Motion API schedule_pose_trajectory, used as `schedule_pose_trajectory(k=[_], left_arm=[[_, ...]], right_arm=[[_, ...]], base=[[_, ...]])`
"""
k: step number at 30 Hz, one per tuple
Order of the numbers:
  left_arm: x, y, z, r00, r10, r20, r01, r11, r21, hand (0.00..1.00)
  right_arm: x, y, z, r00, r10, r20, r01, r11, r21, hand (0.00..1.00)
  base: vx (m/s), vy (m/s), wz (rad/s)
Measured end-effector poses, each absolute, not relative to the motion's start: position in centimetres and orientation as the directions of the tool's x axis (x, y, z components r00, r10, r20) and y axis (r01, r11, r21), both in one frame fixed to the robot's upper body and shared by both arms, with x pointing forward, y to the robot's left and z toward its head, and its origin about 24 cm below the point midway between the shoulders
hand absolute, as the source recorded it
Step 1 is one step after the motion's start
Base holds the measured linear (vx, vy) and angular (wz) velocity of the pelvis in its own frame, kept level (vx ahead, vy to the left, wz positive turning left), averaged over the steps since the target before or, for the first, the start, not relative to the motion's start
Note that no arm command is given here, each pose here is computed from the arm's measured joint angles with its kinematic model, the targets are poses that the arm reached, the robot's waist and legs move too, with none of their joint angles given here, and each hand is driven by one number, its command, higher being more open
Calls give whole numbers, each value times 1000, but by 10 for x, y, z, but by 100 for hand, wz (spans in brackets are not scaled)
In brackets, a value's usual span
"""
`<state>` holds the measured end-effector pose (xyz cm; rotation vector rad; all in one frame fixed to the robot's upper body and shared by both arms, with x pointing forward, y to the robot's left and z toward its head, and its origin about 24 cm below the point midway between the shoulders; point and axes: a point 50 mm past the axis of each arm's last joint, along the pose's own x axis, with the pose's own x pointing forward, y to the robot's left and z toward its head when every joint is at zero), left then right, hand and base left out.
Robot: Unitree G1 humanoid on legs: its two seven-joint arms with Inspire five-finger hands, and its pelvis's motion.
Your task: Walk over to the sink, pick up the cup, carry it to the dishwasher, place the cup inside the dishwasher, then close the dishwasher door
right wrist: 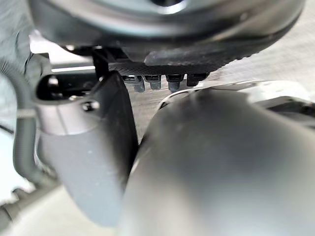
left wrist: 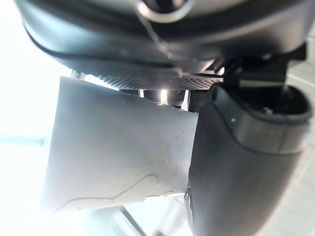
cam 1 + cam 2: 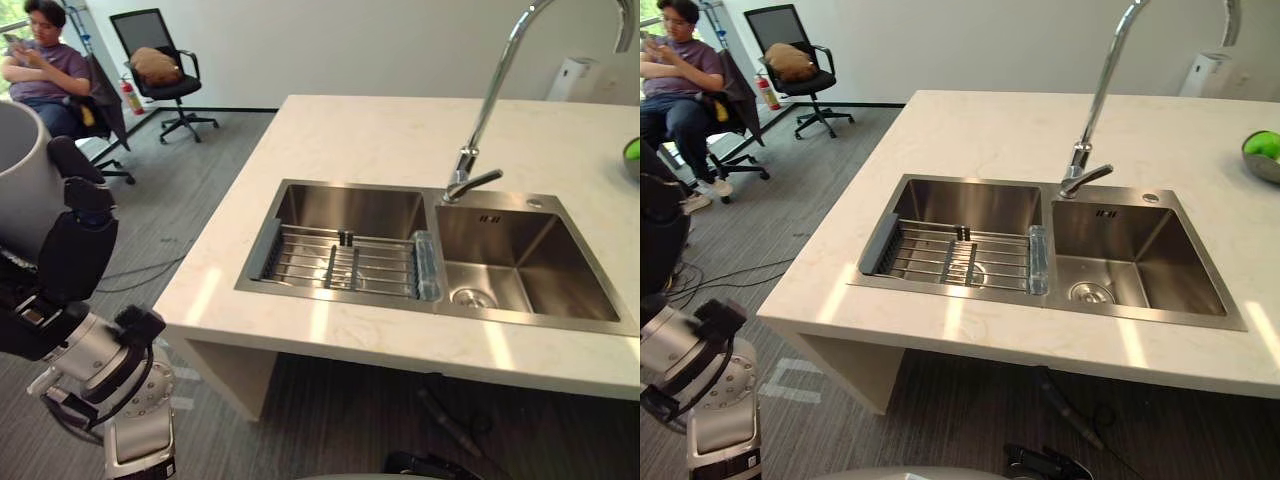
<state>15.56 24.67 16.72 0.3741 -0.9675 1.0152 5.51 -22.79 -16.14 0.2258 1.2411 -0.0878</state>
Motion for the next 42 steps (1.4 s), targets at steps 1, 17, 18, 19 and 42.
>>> schedule_pose_trajectory(k=[1,17,18,19,42], left_arm=[[154,247,165,190,553,811,-854,500,-142,0],[133,200,182,220,502,836,-569,762,-308,0],[135,197,183,238,487,840,-549,781,-297,0],[137,194,183,256,484,837,-527,795,-299,0],[215,164,121,714,225,663,-302,953,3,0]], right_arm=[[55,-229,-161,322,55,-945,184,976,119,100],[78,-240,-158,332,10,-943,267,958,104,100],[77,-232,-161,322,30,-946,279,952,125,100],[77,-224,-163,314,43,-949,292,946,139,100],[105,-175,-158,442,60,-895,410,874,261,100]], base=[[-25,-82,178],[-5,130,199],[144,430,142],[112,344,110],[91,-31,69]])
